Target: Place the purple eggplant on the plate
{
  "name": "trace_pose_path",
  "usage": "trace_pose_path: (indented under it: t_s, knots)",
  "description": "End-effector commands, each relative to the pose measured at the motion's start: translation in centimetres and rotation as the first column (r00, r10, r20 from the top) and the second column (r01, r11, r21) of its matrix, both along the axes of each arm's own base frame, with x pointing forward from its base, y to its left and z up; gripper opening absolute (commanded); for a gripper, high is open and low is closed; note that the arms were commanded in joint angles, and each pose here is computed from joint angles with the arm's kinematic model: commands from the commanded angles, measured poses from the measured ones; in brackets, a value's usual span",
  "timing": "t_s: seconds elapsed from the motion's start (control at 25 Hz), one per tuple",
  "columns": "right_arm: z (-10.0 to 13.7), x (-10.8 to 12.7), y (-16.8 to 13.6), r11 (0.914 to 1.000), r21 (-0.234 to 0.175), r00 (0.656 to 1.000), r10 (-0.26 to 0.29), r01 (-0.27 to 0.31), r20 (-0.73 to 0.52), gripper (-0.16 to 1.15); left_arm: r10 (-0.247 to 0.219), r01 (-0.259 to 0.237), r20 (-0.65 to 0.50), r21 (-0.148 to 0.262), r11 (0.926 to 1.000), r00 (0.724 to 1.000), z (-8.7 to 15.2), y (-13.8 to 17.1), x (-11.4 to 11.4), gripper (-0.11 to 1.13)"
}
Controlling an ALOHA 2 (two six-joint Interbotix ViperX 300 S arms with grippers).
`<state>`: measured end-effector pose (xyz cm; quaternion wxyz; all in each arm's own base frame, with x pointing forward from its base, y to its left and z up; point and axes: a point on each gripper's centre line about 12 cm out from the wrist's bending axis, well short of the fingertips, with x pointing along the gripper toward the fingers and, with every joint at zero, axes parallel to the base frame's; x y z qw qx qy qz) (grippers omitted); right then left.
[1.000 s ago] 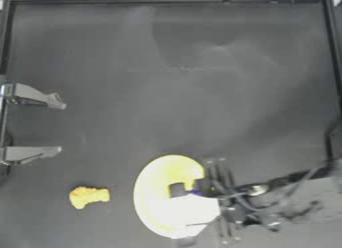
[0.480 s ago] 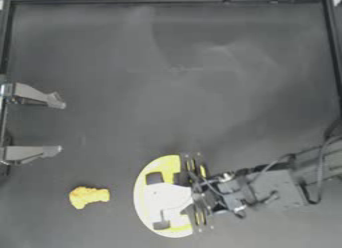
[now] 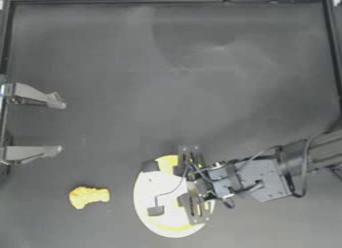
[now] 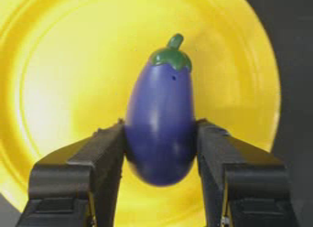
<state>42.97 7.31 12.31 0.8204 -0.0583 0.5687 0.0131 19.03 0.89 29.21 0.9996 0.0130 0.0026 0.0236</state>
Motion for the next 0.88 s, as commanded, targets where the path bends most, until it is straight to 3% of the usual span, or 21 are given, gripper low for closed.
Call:
trace_pose_path:
  t_s: [0.04, 0.28, 0.32, 0.48, 0.88]
  knots:
    - [1.1, 0.4, 0.5, 0.999, 0.044, 1.0, -0.003, 0.002, 0.024, 0.47, 0.006, -0.006, 0.006, 0.002, 1.0, 1.0, 0.3, 0.1, 0.2, 1.03]
    - [1.2, 0.6, 0.3, 0.9977, 0.064, 0.999, -0.024, 0.023, 0.026, 1.04, 0.006, -0.006, 0.002, 0.0, 1.0, 1.0, 0.1, 0.1, 0.2, 1.03]
    - [1.3, 0.7, 0.2, 0.9975, 0.066, 0.999, -0.027, 0.025, 0.029, 1.08, 0.006, -0.006, 0.003, 0.0, 1.0, 1.0, 0.1, 0.1, 0.1, 1.03]
    - [1.7, 0.7, 0.2, 0.9975, 0.066, 0.999, -0.027, 0.024, 0.038, 0.98, 0.008, -0.008, 0.003, -0.001, 1.0, 1.0, 0.1, 0.2, 0.0, 1.03]
    - [3.6, 0.6, -0.1, 0.9975, 0.066, 0.997, -0.029, 0.024, 0.078, 0.99, 0.019, -0.019, 0.002, -0.001, 0.9998, 1.0, 0.0, 0.4, 0.0, 1.03]
